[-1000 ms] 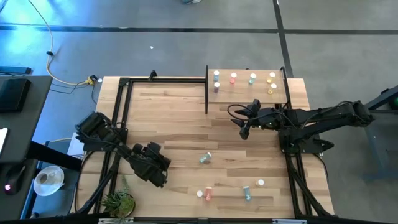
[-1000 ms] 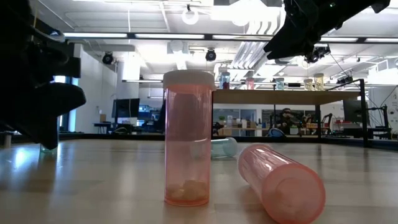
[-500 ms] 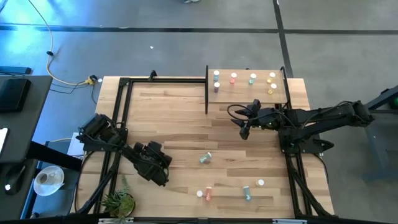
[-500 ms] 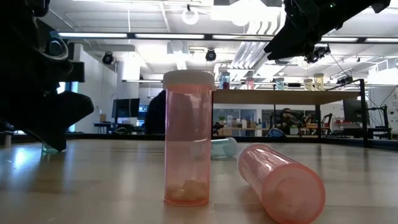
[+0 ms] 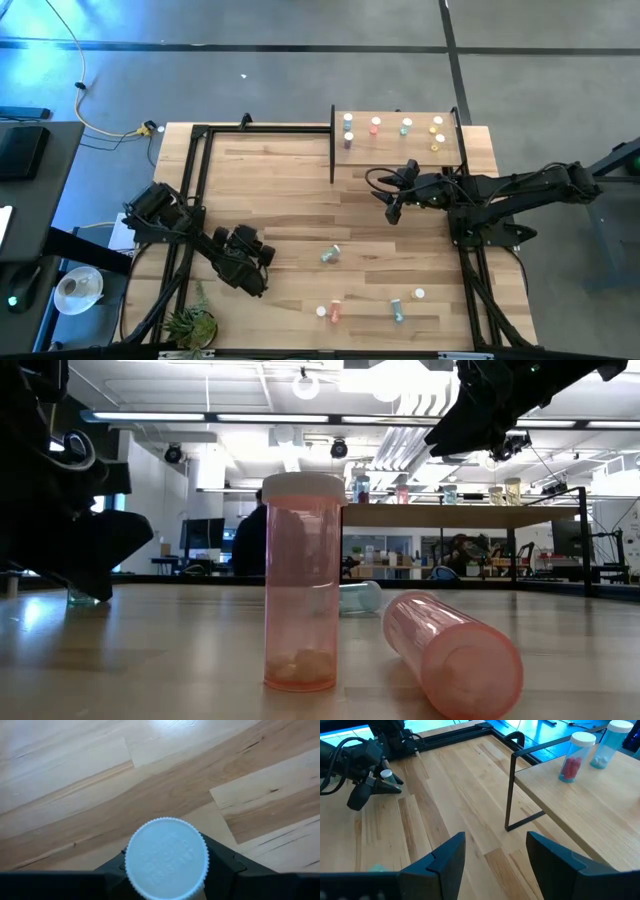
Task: Pick and place medicine bottles onto shelf by color
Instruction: Put the left green pill bottle on the shelf aligned with the green pill bottle
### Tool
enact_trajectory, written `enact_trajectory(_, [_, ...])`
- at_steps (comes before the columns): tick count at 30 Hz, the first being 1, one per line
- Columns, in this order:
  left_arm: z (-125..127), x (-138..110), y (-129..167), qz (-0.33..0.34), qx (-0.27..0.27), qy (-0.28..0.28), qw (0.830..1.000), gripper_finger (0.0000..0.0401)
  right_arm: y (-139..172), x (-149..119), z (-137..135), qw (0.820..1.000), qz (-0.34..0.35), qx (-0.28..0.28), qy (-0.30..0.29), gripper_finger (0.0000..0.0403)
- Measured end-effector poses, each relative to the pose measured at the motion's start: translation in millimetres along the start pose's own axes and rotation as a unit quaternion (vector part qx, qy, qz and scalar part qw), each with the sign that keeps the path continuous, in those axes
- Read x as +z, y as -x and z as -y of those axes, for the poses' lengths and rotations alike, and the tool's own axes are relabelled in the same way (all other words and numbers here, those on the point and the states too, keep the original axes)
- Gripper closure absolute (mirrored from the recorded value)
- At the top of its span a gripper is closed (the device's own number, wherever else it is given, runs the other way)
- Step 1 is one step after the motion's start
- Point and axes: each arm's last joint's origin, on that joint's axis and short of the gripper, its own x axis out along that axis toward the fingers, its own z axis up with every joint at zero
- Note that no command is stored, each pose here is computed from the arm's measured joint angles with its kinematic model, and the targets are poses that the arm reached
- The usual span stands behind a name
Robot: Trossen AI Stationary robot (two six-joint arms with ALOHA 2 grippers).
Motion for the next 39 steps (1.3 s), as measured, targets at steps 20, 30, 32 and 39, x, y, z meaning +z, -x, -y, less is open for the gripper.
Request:
enact_trajectory(20, [9, 10, 16, -0.038, -0.038, -0.070, 0.996, 0.0311, 0, 1, 0, 1.000, 0.004, 0.001, -0.009, 0.0201])
enact_trajectory(30, [15, 53, 41, -0.059, -0.177, -0.160, 0.969, 0.0311, 0, 1, -1, 1.000, 0.002, 0.007, -0.008, 0.0201])
enact_trajectory(32, [17, 63, 46, -0.055, -0.212, -0.178, 0.959, 0.0311, 0, 1, 0, 1.000, 0.001, 0.007, -0.008, 0.0201])
enact_trajectory(39, [30, 93, 54, -0.049, -0.344, -0.237, 0.907, 0.0311, -1, 0, -2, 1.000, -0.003, 0.024, 0.004, 0.0201])
